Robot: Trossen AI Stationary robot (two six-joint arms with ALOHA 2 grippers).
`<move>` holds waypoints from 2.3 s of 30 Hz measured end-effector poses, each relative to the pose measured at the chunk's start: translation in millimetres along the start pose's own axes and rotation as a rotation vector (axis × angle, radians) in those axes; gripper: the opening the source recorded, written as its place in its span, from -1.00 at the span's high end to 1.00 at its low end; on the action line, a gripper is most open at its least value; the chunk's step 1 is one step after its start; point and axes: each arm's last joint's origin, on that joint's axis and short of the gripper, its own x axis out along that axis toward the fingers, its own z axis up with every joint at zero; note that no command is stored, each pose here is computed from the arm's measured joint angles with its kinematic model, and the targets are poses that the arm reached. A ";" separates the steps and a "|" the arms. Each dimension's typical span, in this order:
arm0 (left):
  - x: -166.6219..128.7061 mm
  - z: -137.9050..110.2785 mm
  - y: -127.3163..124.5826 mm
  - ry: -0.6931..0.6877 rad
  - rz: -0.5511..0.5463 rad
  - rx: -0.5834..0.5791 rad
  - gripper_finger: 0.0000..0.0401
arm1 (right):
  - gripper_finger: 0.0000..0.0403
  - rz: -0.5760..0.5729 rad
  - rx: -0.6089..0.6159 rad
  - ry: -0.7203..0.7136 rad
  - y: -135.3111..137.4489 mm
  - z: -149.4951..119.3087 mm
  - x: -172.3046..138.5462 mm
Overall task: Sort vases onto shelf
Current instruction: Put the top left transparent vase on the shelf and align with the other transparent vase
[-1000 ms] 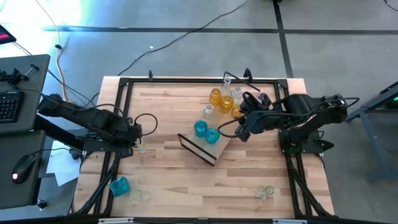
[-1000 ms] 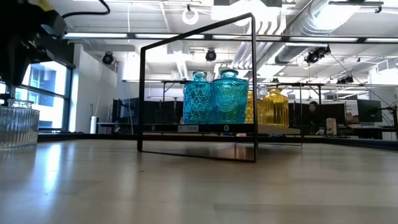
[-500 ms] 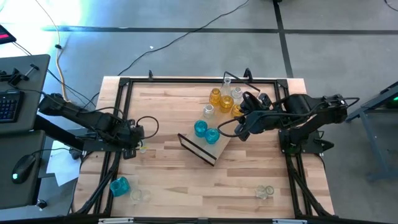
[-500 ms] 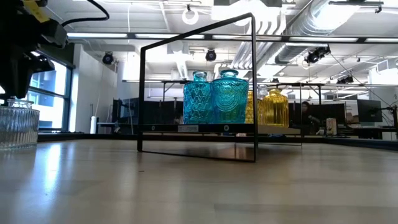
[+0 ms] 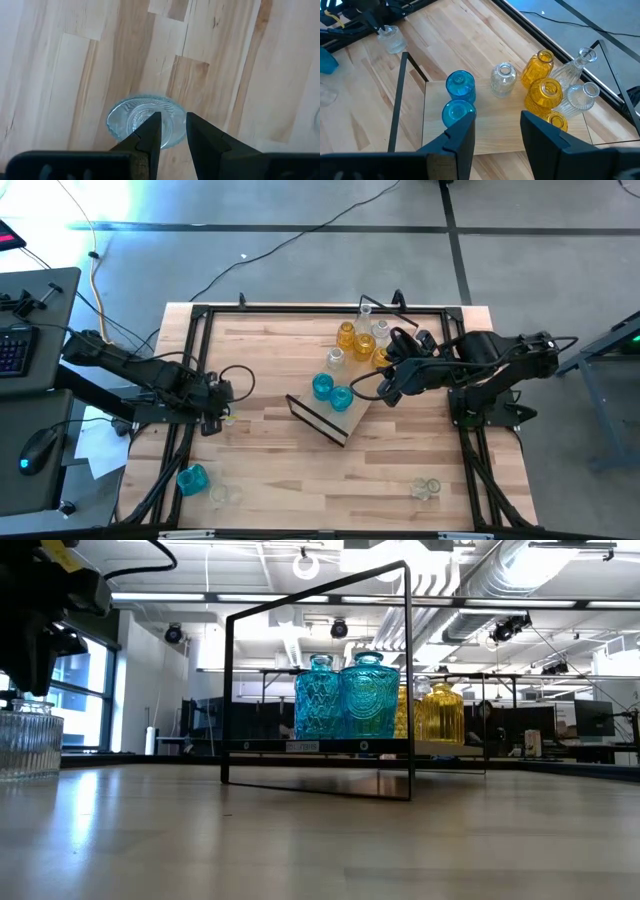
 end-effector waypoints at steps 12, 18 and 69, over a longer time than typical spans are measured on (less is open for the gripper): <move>5.1 0.6 -0.8 0.030 0.025 -0.115 0.60 | 0.30 0.004 -0.003 0.004 0.1 -0.1 0.0; 25.6 -5.9 -0.6 0.043 -0.019 -0.210 0.60 | 0.30 0.008 -0.007 0.005 0.8 -0.9 -0.7; -44.3 63.4 -34.5 -0.162 -0.146 -0.143 0.91 | 0.30 -0.021 0.010 0.085 -3.6 -8.5 -2.0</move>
